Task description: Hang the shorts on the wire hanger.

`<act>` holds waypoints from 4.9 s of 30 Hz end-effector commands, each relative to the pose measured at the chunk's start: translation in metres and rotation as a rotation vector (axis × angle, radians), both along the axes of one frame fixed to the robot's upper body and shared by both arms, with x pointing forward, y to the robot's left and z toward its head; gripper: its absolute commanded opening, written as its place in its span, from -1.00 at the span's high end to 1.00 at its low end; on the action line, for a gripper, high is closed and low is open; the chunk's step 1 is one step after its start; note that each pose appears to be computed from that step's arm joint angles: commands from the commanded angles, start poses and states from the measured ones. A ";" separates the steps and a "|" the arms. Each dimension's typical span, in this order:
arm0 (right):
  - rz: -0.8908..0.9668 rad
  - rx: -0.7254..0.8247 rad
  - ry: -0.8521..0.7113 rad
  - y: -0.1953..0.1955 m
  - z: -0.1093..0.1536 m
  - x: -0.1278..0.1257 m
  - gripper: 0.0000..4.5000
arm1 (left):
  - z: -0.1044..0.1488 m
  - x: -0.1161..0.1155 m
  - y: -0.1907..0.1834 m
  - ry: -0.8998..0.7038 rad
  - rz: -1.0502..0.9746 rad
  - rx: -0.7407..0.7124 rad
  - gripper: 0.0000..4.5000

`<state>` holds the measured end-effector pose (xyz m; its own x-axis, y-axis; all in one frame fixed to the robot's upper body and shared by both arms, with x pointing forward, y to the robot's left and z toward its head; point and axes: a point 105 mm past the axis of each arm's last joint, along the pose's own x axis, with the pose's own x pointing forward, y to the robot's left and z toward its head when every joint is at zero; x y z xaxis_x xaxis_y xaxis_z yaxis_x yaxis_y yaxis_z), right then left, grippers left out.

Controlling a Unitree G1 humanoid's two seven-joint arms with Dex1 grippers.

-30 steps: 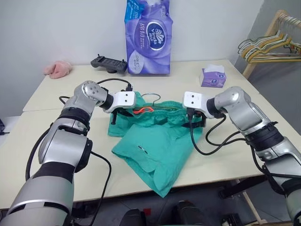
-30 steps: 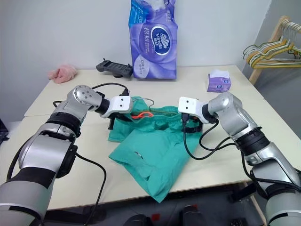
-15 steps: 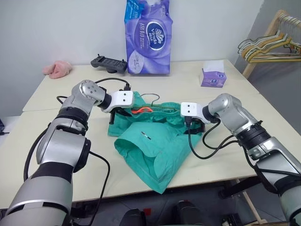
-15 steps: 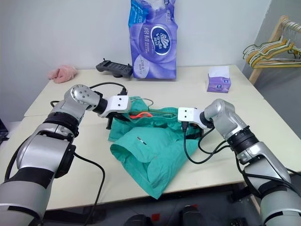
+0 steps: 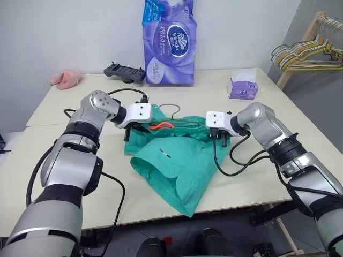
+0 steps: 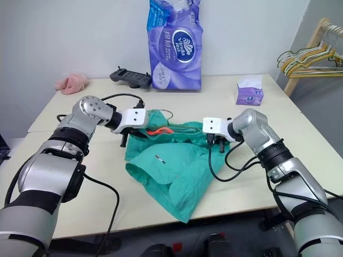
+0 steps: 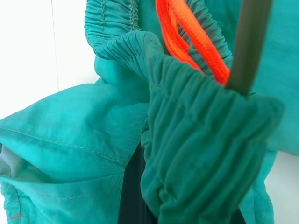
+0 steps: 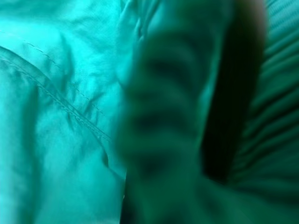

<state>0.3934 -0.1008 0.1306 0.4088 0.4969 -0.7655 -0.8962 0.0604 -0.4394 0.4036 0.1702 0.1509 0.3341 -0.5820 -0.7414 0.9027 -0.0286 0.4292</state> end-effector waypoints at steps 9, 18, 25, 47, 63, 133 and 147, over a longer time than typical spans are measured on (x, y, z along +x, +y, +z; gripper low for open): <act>-0.001 0.058 -0.094 0.003 0.027 0.004 1.00 | 0.031 0.006 -0.008 -0.092 -0.015 -0.082 0.73; -0.042 0.080 -0.095 -0.007 0.025 0.001 1.00 | 0.052 0.002 -0.004 -0.043 0.008 -0.233 -0.48; -0.084 0.090 -0.084 -0.019 0.021 -0.002 1.00 | 0.063 -0.002 0.012 -0.028 0.053 -0.298 -0.99; -0.759 0.559 -0.149 -0.128 0.035 -0.008 1.00 | 0.088 -0.019 -0.048 -0.061 0.085 -0.953 -0.99; -1.853 0.618 -0.542 -0.341 0.003 -0.109 1.00 | 0.073 -0.068 -0.158 0.106 0.000 -1.155 -0.99; -2.285 0.688 -0.662 -0.464 0.047 -0.188 1.00 | 0.104 -0.137 -0.300 0.158 -0.489 -1.207 -0.99; -2.250 0.663 -0.704 -0.465 0.053 -0.185 -0.66 | 0.108 -0.133 -0.300 0.152 -0.490 -1.207 -1.00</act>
